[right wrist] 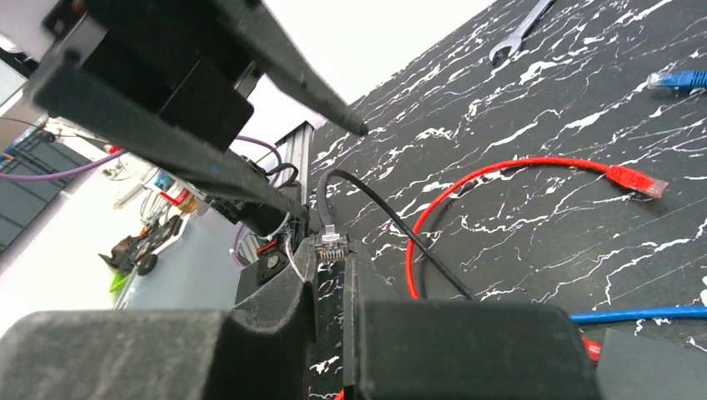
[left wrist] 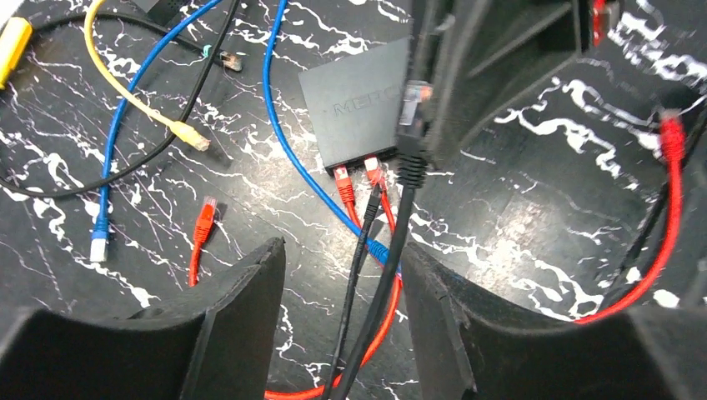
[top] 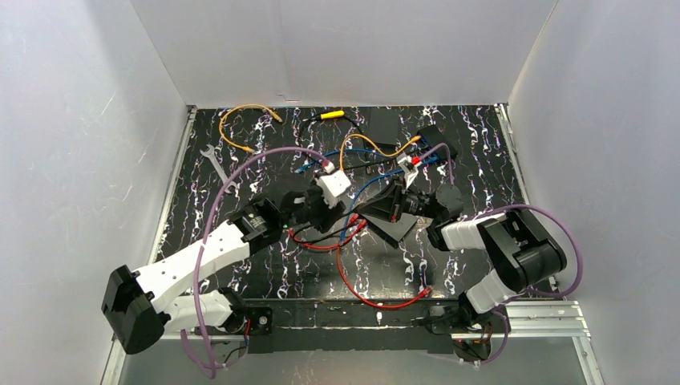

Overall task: Insert the plug into the switch port
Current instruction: Pick up the connector from the center of the board.

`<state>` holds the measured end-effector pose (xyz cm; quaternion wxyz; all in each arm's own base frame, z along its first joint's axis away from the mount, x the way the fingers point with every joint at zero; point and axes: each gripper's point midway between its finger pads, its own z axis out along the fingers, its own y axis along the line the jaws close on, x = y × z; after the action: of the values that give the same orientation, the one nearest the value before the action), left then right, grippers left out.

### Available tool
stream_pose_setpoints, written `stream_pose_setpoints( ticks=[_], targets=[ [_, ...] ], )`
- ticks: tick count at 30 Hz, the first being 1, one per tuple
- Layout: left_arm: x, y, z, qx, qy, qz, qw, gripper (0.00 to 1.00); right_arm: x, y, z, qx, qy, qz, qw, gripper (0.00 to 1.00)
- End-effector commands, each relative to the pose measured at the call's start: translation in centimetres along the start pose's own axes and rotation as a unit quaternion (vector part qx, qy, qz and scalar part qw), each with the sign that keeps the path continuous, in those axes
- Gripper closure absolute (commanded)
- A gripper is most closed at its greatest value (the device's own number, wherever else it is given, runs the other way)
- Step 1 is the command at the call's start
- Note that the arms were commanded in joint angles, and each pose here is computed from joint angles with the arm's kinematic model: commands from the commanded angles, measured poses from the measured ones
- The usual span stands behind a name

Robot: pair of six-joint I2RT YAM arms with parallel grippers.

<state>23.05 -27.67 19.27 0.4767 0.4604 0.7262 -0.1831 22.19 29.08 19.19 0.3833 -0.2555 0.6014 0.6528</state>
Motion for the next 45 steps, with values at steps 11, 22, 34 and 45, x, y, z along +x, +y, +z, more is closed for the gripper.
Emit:
stream_pose_setpoints(
  ticks=[11,22,34,45],
  targets=[
    [-4.0,-3.8,-2.2,0.183,-0.100,-0.111,0.972,0.44,-0.2,3.4,-0.4,-0.052,0.012,-0.162,0.985,0.96],
    [-3.5,-4.3,-0.7,0.218,-0.085,-0.138,0.962,0.54,0.0,5.1,-0.3,-0.083,0.016,-0.179,0.980,0.97],
    [-2.1,-5.2,-0.3,0.270,-0.066,-0.148,0.949,0.74,0.2,5.2,-0.3,-0.086,0.019,-0.177,0.980,0.97],
    [-1.1,-5.8,0.2,0.293,-0.042,-0.159,0.942,0.75,0.1,5.3,-0.3,-0.089,0.015,-0.178,0.980,0.98]
  ],
)
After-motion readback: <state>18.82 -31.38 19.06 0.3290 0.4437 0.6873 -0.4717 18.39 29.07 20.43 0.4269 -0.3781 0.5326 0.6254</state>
